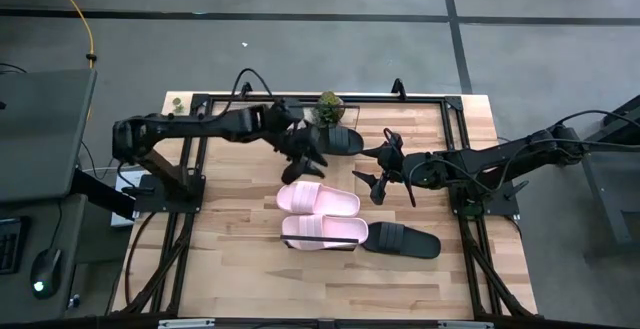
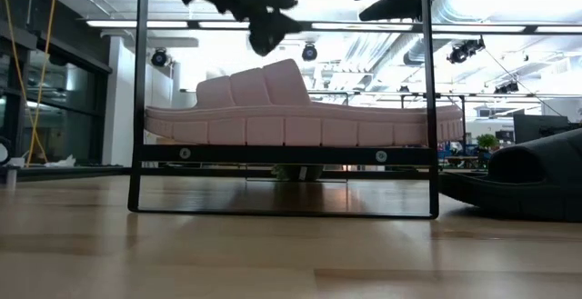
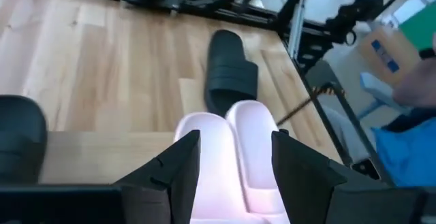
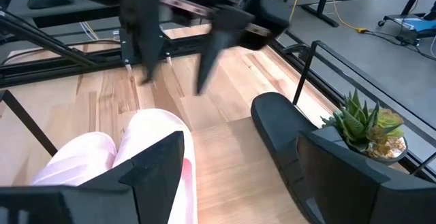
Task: Pick and place slides into the shelf
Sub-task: Put the black slide on the shelf
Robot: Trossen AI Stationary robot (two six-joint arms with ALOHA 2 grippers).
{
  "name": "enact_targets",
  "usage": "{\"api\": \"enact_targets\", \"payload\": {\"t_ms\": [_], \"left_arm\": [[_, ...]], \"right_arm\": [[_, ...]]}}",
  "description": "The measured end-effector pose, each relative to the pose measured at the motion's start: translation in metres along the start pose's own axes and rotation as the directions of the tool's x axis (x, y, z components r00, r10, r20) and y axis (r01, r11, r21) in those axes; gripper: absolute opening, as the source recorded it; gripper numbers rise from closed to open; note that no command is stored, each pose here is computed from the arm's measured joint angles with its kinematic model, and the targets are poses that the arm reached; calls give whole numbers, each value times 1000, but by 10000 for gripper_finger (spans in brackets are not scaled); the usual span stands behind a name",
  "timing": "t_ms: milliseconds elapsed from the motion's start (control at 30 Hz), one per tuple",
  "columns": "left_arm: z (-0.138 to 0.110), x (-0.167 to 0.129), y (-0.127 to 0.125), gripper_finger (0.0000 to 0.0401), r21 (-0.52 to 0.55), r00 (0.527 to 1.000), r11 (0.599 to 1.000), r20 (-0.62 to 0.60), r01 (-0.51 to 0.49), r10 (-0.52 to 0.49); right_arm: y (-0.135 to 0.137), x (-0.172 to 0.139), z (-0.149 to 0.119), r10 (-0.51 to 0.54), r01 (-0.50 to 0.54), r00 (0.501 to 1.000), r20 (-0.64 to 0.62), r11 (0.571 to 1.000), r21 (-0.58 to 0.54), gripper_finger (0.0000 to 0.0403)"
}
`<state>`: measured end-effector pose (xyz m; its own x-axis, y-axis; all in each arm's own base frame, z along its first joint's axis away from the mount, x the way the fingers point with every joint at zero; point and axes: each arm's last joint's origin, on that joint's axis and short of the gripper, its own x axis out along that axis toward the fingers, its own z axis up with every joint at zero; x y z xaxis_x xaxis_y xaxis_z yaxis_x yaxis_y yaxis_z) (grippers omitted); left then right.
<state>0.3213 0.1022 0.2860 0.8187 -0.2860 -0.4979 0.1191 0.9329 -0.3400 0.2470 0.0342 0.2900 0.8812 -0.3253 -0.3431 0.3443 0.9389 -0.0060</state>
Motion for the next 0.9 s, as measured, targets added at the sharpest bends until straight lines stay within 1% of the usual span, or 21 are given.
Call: {"api": "enact_targets", "payload": {"t_ms": [67,167,300,400,467,500,600,700,800,900], "left_arm": [[0,2,-11,165,19,1000,999,-8,-30,30],[-1,4,-26,162,35,993,992,-28,-118,119],[-6,8,-44,156,60,972,973,-70,-222,226],[-9,15,-61,152,99,961,963,-89,-252,261],[-12,16,-73,149,122,960,961,-103,-249,262],[-12,16,-79,148,137,962,960,-90,-245,258],[-13,6,-95,144,165,958,953,-91,-253,270],[-12,-8,-112,140,201,954,940,-58,-277,294],[-10,-27,-127,135,224,947,923,-4,-312,321],[-12,-42,-137,130,243,933,902,49,-356,355]], "right_arm": [[0,0,0,7,-7,1000,-1,1000,0,275],[0,0,0,9,-9,1000,-2,1000,0,275],[0,0,0,11,-11,1000,-5,1000,-2,275],[0,0,-1,13,-13,1000,-9,1000,-4,275],[0,0,-1,13,-13,1000,-10,1000,-4,275],[0,0,-1,13,-13,1000,-10,1000,-4,275],[0,0,-1,13,-13,1000,-9,1000,-3,275],[1,0,-1,13,-13,1000,-9,1000,-3,275],[1,0,-1,14,-14,1000,-11,1000,-4,275],[1,0,-1,14,-15,1000,-11,1000,-3,275]]}}
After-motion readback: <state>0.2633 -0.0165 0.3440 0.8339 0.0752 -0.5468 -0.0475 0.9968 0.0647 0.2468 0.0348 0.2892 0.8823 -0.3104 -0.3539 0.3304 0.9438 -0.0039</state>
